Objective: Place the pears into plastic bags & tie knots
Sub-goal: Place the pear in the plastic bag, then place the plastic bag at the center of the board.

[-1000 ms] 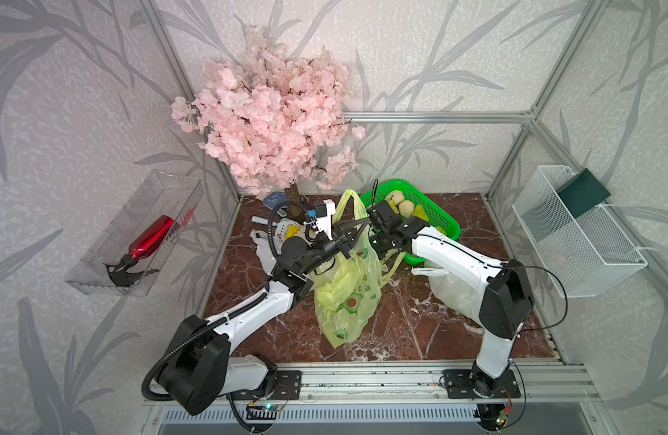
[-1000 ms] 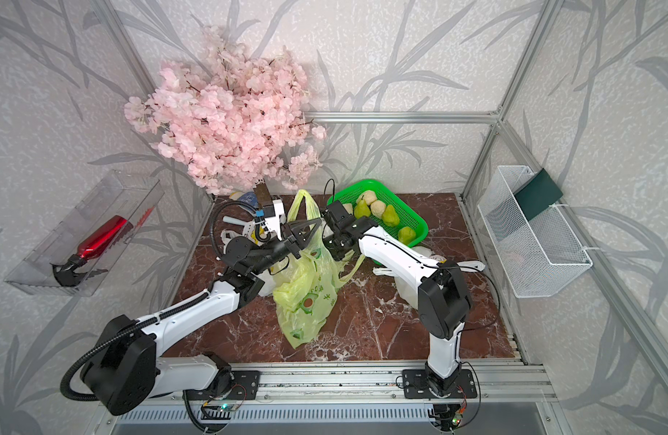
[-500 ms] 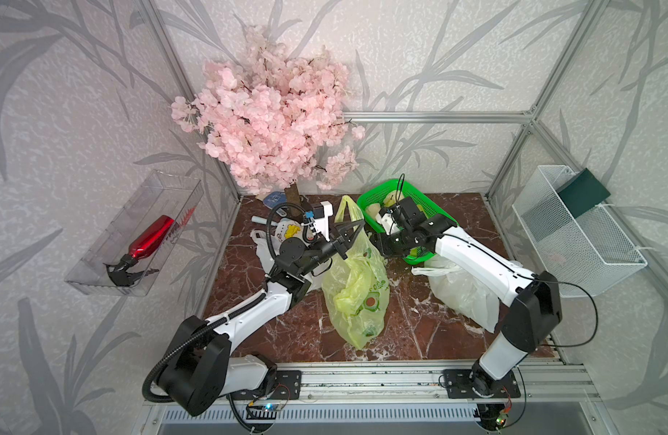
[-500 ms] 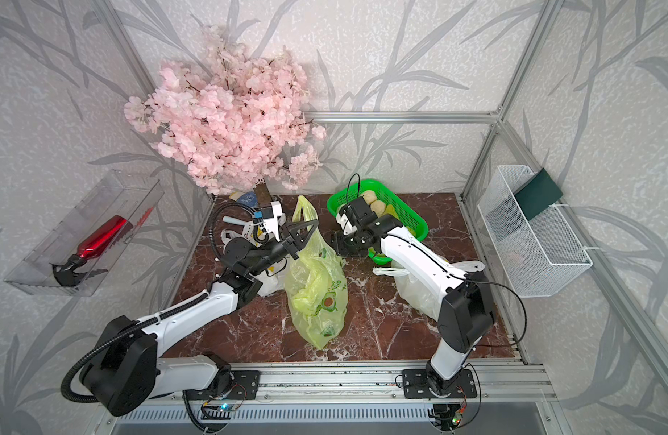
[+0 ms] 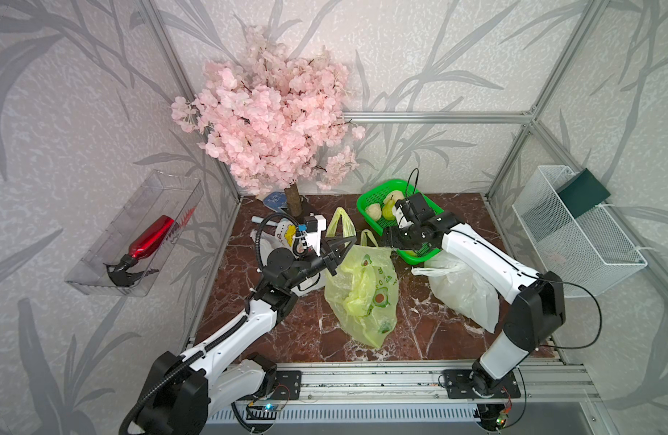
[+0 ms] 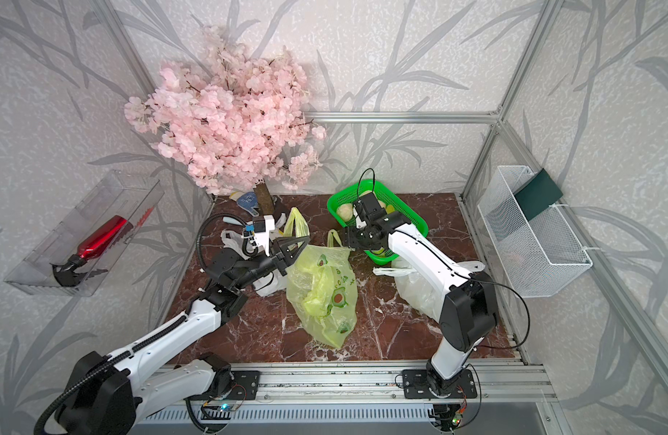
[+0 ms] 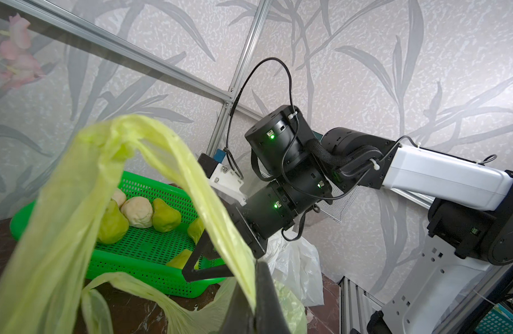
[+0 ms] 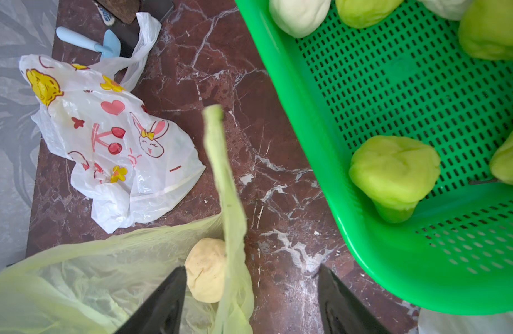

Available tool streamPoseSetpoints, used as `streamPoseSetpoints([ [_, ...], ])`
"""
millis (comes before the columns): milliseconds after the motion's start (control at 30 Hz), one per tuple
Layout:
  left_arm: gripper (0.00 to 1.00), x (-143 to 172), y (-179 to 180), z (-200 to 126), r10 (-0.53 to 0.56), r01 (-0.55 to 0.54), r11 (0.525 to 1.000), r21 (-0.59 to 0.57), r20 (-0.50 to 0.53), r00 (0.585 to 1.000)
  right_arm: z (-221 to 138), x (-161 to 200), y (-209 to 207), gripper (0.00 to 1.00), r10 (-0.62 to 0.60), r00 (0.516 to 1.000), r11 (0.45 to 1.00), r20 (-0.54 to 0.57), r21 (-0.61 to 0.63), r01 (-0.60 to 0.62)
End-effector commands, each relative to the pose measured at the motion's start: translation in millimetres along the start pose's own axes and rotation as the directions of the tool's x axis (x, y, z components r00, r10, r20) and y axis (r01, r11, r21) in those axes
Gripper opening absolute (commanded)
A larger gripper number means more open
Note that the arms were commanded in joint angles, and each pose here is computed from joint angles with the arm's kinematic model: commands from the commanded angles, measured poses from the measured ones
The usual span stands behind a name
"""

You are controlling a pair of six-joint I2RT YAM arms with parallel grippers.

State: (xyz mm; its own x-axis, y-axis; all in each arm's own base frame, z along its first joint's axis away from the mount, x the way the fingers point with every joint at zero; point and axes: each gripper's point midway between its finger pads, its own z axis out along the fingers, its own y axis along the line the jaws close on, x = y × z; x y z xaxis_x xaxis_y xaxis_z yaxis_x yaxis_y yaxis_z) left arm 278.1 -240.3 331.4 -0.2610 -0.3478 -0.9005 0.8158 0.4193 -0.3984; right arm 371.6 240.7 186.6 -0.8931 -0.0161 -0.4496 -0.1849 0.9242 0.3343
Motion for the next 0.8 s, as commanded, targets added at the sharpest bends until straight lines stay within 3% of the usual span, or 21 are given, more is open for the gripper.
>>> streamPoseSetpoints([
  [0, 0.0, -0.5, -4.1, -2.7, 0.014, -0.014, 1.0, 0.017, -0.005, 1.0, 20.9, 2.4, -9.0, 0.7, -0.013, 0.999, 0.999, -0.031, 0.041, 0.015],
  [167, 0.0, -0.5, -5.4, -4.8, 0.016, -0.016, 1.0, 0.022, -0.015, 1.0, 38.5, -11.9, 2.1, 0.68, -0.037, 0.999, 0.999, -0.023, -0.008, 0.037],
  [333, 0.0, 1.2, -4.8, -7.7, 0.015, -0.015, 1.0, 0.024, -0.028, 0.999, 67.8, -17.4, 13.2, 0.67, -0.056, 0.995, 0.997, -0.086, -0.055, 0.051],
  [400, 0.0, 0.0, -4.0, -9.2, 0.015, -0.015, 1.0, 0.019, -0.027, 1.0, 80.0, -16.7, 10.7, 0.57, -0.063, 0.991, 0.997, -0.116, -0.041, 0.058],
  [467, 0.0, -2.2, -4.3, -10.9, 0.02, -0.02, 1.0, 0.017, -0.027, 0.999, 83.6, -19.4, 7.8, 0.4, -0.081, 0.989, 0.997, -0.122, -0.023, 0.079],
  [633, 0.0, -14.7, -8.2, -16.6, 0.049, -0.048, 0.999, 0.017, -0.041, 0.998, 40.5, -57.8, 27.4, 0.05, -0.165, 0.986, 0.985, 0.025, -0.046, 0.166],
  [667, 0.0, -19.0, -9.7, -18.1, 0.058, -0.057, 0.998, 0.017, -0.047, 0.997, 24.6, -66.1, 33.2, 0.0, -0.182, 0.981, 0.981, 0.066, -0.055, 0.185],
  [767, 0.0, -32.4, -15.1, -23.2, 0.121, -0.121, 0.993, 0.005, -0.08, 0.989, -25.9, -86.4, 45.4, 0.0, -0.207, 0.958, 0.972, 0.201, -0.066, 0.224],
])
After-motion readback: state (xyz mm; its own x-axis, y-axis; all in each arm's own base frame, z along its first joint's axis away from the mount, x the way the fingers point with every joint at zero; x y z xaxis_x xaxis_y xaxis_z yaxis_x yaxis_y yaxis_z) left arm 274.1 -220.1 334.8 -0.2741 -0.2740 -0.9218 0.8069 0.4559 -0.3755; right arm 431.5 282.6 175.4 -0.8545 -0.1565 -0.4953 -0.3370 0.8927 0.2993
